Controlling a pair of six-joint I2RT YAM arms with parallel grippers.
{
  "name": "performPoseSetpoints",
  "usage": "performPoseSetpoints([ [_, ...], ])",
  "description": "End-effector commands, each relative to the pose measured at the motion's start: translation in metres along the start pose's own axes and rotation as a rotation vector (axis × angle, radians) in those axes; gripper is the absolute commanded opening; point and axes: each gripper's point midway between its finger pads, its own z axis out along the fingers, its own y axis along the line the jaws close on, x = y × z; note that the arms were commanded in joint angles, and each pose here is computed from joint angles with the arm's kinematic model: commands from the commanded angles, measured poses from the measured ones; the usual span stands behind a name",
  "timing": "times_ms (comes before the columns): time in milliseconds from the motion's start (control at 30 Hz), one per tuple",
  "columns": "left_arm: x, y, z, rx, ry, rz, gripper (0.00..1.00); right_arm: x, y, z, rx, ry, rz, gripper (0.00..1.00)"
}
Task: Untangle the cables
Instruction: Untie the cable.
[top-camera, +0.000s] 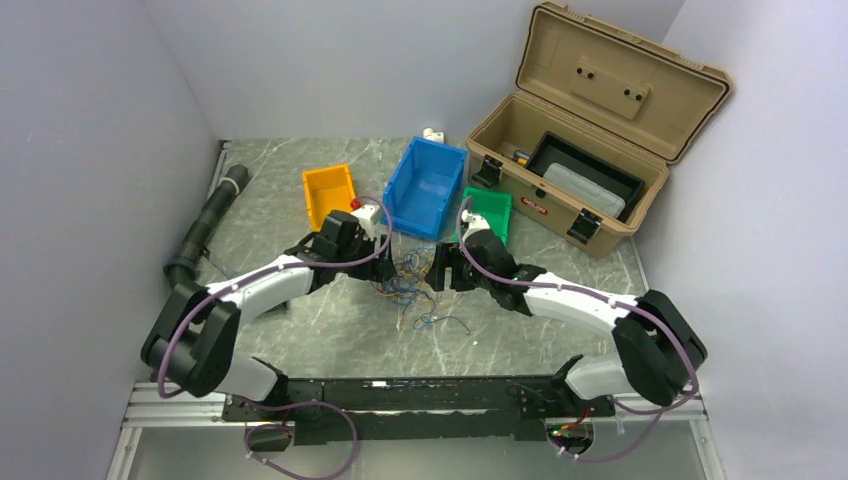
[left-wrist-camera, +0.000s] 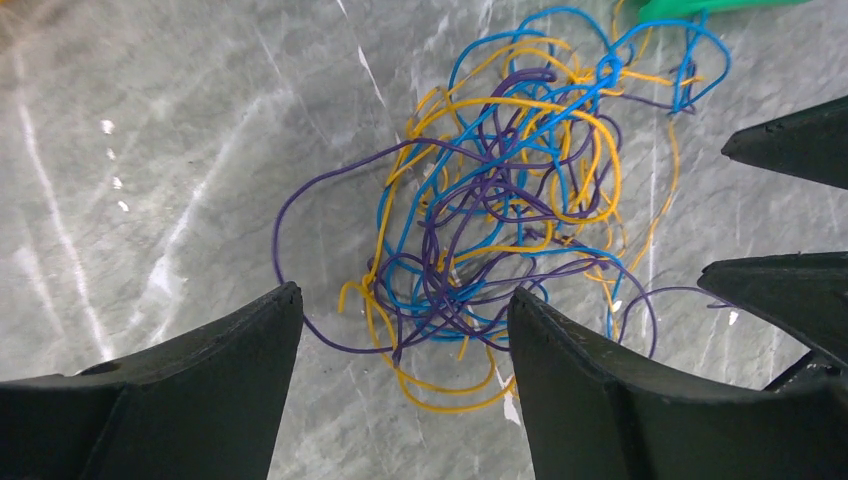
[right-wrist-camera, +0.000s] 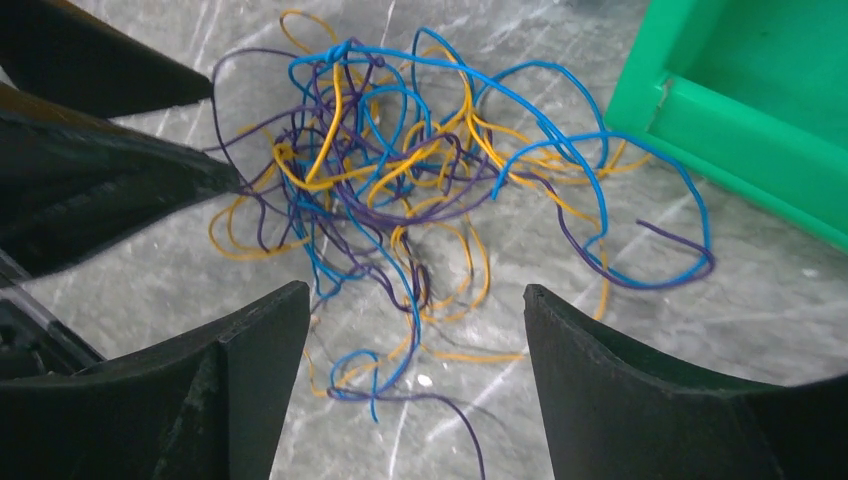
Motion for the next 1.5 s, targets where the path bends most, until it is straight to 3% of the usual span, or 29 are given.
performPoseSetpoints([
  [0,-0.005,-0.011,0.016,0.067,-0.007,-0.020,0.78,-0.027,0.023,0.017,-0.078,-0.116,0.103,0.81],
  [200,0.003,-0.022,0.036,0.149,0.021,-0.073,0.70,-0.012,0.018,0.052,-0.068,-0.085,0.142,0.79],
  [367,0.005,-0.021,0.045,0.152,0.028,-0.085,0.35,0.003,0.015,0.075,-0.062,-0.043,0.160,0.68],
  [400,0.006,-0.020,0.046,0.149,0.029,-0.085,0.27,0.005,0.013,0.077,-0.056,-0.035,0.159,0.62],
  [500,0.008,-0.017,0.045,0.134,0.037,-0.081,0.00,0.009,0.008,0.077,-0.026,-0.023,0.169,0.22],
  [567,0.008,-0.012,0.041,0.099,0.038,-0.071,0.00,0.004,-0.004,0.069,0.039,-0.056,0.176,0.02],
  [600,0.007,-0.005,0.038,0.064,0.034,-0.064,0.00,0.001,-0.011,0.063,0.080,-0.075,0.181,0.00],
  [767,0.003,0.031,0.007,-0.072,-0.022,-0.092,0.00,0.002,-0.072,0.016,0.387,-0.107,0.223,0.00],
  [1033,0.005,0.078,-0.029,-0.190,-0.139,-0.310,0.00,0.020,-0.179,-0.079,0.738,-0.190,0.469,0.00],
  [1233,0.001,0.082,-0.042,-0.208,-0.204,-0.371,0.00,0.003,-0.183,-0.120,0.721,-0.352,0.547,0.00],
  [1467,-0.010,0.042,-0.042,-0.013,-0.175,-0.225,0.00,-0.028,-0.147,-0.118,0.511,-0.340,0.379,0.00],
])
